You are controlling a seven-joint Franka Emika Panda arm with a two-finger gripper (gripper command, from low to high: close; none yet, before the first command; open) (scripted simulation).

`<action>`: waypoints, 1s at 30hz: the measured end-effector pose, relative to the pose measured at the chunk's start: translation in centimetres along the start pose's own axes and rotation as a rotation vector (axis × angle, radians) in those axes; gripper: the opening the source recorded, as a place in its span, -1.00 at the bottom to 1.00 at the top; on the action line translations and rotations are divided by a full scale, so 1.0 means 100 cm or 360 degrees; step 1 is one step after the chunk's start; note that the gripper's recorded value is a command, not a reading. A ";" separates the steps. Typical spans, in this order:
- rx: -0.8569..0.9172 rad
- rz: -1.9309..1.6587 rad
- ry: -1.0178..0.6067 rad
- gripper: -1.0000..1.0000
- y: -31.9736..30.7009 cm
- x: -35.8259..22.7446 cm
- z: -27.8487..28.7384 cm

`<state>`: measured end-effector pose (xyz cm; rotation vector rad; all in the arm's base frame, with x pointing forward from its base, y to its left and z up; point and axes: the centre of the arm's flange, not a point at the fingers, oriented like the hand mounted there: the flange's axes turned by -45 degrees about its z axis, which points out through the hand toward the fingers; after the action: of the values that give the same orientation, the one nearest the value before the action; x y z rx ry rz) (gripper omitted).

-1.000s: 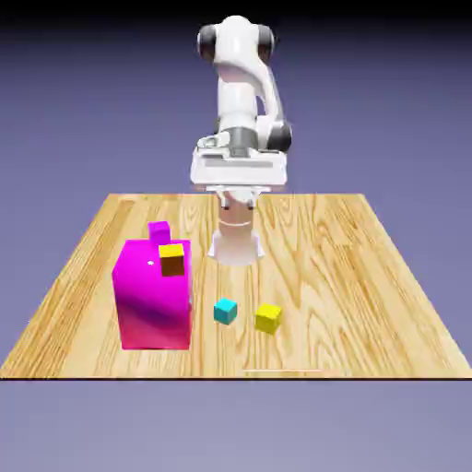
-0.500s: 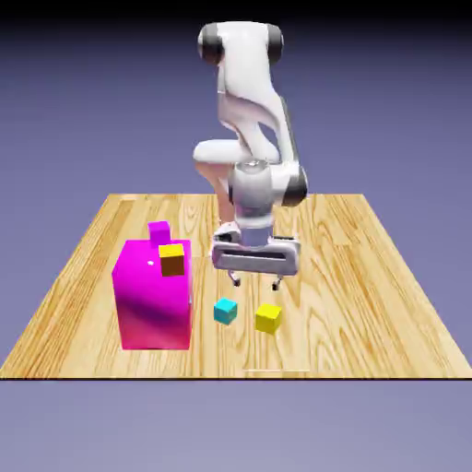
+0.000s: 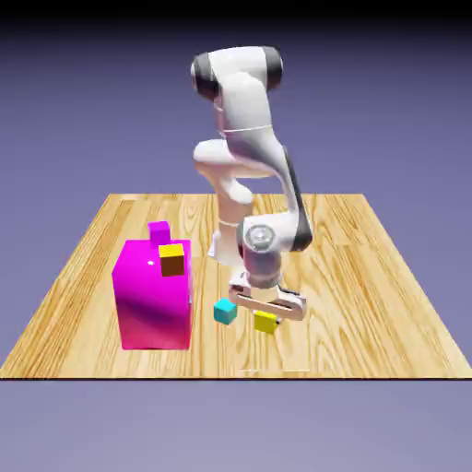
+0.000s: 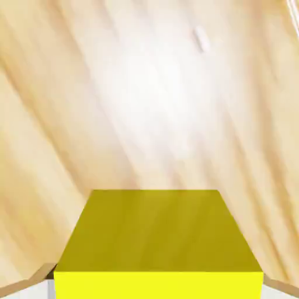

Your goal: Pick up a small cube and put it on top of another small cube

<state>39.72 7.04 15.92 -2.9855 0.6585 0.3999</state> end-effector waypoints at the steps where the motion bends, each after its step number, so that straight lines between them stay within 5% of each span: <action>1: 0.0000 0.0000 0.0000 -1.00 0.000 -0.001 -0.012; 8: -0.0161 -0.0148 0.0262 -1.00 -0.005 -0.002 -0.100; 16: -0.0288 0.0373 0.0505 -1.00 0.109 0.015 -0.252; 21: -0.0040 0.0930 0.0292 -1.00 0.217 0.003 -0.301; 26: 0.0361 0.1318 0.0001 -1.00 0.297 -0.018 -0.313; 30: 0.0362 0.1318 0.0001 -1.00 0.288 -0.009 -0.251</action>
<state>32.84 -21.51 40.29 -2.3645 1.7841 0.3162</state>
